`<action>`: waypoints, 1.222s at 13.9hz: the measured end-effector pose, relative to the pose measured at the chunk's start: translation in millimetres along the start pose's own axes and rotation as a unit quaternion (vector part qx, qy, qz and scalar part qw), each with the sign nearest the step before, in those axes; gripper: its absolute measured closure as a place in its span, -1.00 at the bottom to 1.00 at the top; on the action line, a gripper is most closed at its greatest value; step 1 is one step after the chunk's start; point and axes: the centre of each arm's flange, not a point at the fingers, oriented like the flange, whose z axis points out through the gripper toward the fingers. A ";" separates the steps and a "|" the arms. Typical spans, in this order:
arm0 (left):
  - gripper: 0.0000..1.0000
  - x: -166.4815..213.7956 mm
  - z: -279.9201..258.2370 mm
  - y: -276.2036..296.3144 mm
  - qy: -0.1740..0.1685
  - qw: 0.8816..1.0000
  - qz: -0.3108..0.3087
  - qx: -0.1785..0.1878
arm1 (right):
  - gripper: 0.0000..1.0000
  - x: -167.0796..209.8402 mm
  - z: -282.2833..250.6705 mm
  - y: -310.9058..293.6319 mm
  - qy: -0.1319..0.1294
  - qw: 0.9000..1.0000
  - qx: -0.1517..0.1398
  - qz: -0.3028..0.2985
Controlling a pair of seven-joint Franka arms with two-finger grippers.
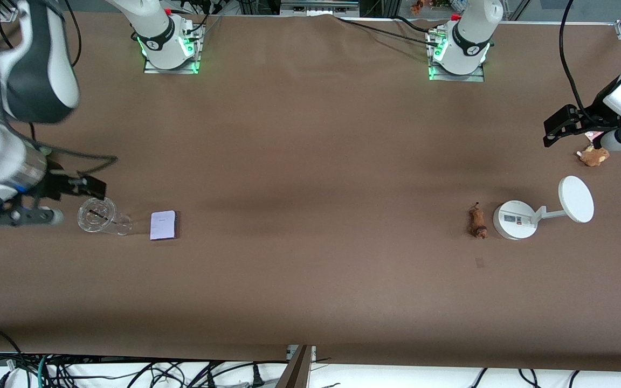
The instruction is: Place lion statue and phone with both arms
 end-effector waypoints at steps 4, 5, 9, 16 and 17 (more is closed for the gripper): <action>-1.00 -0.1 0.1 -0.8 -0.001 1.000 -0.001 0.000 | -1.00 -30.9 -32.8 14.5 -0.009 0.999 0.012 0.032; -1.00 -0.3 0.3 -1.6 -0.001 1.000 -0.001 0.000 | -1.00 -37.6 -32.5 11.4 -0.013 0.999 0.017 0.028; -1.00 -0.4 0.4 -3.7 -0.002 1.000 -0.003 0.000 | -1.00 -63.2 -57.5 24.2 0.000 0.999 0.027 0.033; -1.00 -0.6 0.4 -2.9 -0.002 1.000 -0.003 0.000 | -1.00 -74.1 -64.7 32.9 -0.009 0.999 0.026 0.040; -1.00 -0.6 0.4 -2.9 -0.002 1.000 -0.003 0.000 | -1.00 -73.4 -63.8 36.2 -0.010 0.999 0.026 0.043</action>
